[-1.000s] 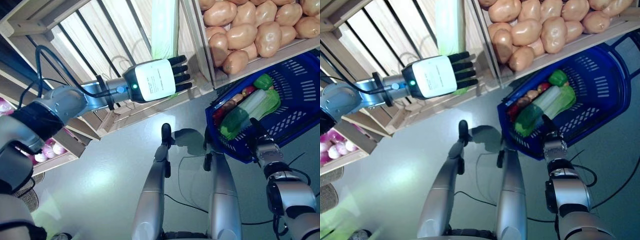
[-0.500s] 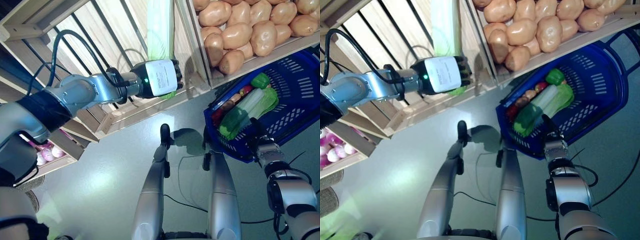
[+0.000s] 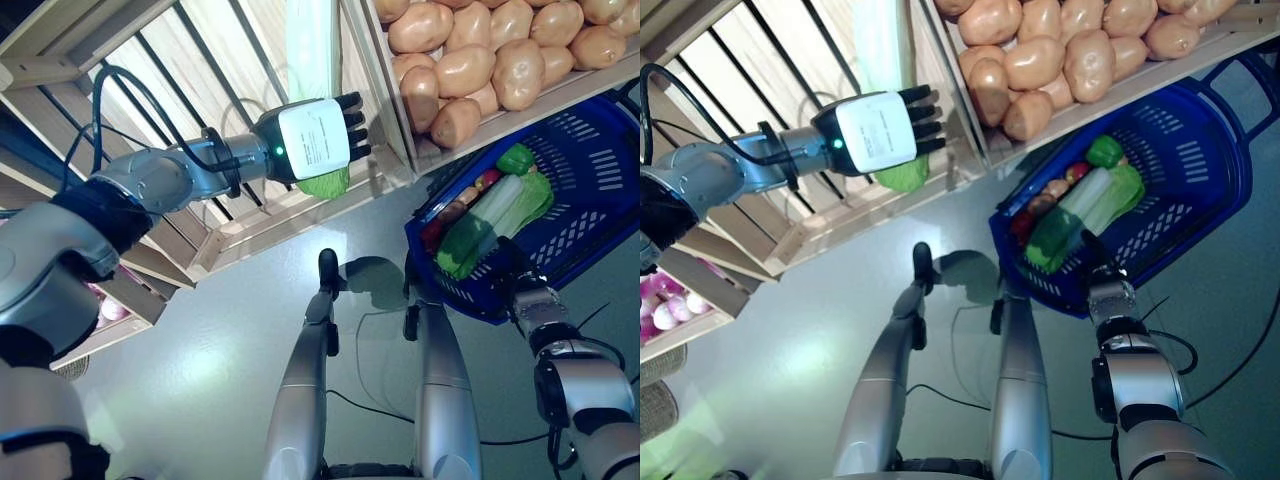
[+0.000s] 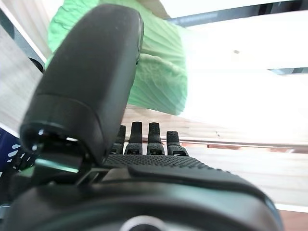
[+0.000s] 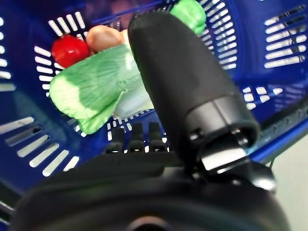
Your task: Put vegetables into the basket
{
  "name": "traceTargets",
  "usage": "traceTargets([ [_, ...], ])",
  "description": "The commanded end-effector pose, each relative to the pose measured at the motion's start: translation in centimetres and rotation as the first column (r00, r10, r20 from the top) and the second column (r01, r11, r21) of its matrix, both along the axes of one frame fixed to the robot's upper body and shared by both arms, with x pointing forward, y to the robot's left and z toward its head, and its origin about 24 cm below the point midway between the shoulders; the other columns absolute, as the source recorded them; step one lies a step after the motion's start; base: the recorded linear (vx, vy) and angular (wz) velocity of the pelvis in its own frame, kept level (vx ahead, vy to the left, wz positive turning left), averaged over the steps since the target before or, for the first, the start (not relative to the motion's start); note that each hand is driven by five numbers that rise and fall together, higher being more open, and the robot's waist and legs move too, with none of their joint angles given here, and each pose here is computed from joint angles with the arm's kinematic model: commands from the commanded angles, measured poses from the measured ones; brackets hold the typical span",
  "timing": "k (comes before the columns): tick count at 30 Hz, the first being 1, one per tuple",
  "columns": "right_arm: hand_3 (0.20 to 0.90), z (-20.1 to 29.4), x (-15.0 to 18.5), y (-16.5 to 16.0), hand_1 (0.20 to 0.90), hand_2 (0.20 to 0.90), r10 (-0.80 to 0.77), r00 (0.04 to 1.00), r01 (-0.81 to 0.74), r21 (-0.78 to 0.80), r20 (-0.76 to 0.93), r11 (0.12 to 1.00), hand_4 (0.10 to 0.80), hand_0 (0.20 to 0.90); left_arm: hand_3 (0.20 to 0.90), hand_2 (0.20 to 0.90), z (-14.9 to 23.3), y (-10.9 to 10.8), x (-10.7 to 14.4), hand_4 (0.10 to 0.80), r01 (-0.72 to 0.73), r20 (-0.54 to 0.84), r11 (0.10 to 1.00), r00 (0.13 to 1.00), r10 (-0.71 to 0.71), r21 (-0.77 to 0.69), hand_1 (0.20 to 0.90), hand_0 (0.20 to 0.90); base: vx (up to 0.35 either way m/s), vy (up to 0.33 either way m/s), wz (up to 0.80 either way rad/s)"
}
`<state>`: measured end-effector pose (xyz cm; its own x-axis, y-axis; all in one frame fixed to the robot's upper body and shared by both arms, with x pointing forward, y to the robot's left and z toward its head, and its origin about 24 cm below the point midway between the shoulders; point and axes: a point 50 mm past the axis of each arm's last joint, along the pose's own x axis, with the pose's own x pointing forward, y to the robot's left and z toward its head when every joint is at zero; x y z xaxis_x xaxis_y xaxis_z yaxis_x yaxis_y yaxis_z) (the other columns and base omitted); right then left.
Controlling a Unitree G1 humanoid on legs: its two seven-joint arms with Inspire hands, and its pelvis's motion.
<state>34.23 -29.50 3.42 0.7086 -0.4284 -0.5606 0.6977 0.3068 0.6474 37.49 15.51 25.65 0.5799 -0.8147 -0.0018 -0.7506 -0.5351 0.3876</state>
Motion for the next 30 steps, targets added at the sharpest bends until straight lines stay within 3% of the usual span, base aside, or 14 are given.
traceTargets([
  [1,0.900,0.7,-1.1,-2.9,0.900,0.900,-0.037,0.999,0.033,-0.109,-0.028,0.994,0.800,0.900,0.900,0.900,4.6,-0.1,-0.5,0.800,0.107,0.221,0.984,0.972,-0.075,-0.140,0.900,0.900,0.007,0.031,-0.05],
  [4,0.900,1.0,-0.9,-2.8,0.900,0.900,-0.028,0.999,0.025,-0.118,-0.023,0.993,0.800,0.900,0.900,0.900,4.1,0.0,-0.1,0.800,0.091,0.213,0.988,0.975,-0.064,-0.124,0.900,0.900,0.012,0.025,-0.06],
  [5,0.900,1.1,-0.8,-2.7,0.900,0.900,-0.029,0.999,0.026,-0.118,-0.021,0.993,0.800,0.900,0.411,0.411,4.1,0.0,0.0,0.474,0.085,0.218,0.990,0.974,-0.058,-0.117,0.411,0.411,0.000,0.000,0.00],
  [6,0.900,1.2,-0.8,-2.6,0.900,0.900,-0.027,0.999,0.024,-0.120,-0.021,0.993,0.800,0.900,0.300,0.300,4.0,0.0,0.1,0.400,0.083,0.217,0.989,0.975,-0.055,-0.119,0.300,0.300,0.000,0.000,0.00],
  [16,0.900,1.2,-0.5,-2.1,0.900,0.900,-0.013,1.000,0.013,-0.128,-0.005,0.992,0.800,0.900,0.300,0.300,4.1,-0.4,0.1,0.400,0.123,0.212,0.988,0.972,-0.100,-0.093,0.300,0.300,-0.005,-0.001,-0.01],
  [23,0.900,0.9,-0.7,-2.1,0.900,0.900,-0.016,1.000,0.016,-0.138,0.001,0.990,0.800,0.900,0.300,0.300,5.6,-0.7,-0.6,0.400,0.231,0.295,0.953,0.941,-0.168,-0.194,0.300,0.300,-0.009,0.001,0.00],
  [26,0.900,0.4,-1.1,-2.2,0.900,0.900,-0.033,0.999,0.034,-0.139,0.005,0.990,0.800,0.900,0.300,0.300,6.7,-0.1,-1.4,0.400,0.327,0.377,0.900,0.903,-0.207,-0.290,0.300,0.300,0.000,0.000,0.00],
  [30,0.900,-0.6,-2.3,-2.7,0.900,0.900,-0.056,0.998,0.059,-0.201,0.022,0.978,0.800,0.900,0.300,0.300,7.5,1.8,-2.8,0.400,0.480,0.508,0.764,0.829,-0.234,-0.431,0.300,0.300,-0.018,-0.006,-0.02],
])
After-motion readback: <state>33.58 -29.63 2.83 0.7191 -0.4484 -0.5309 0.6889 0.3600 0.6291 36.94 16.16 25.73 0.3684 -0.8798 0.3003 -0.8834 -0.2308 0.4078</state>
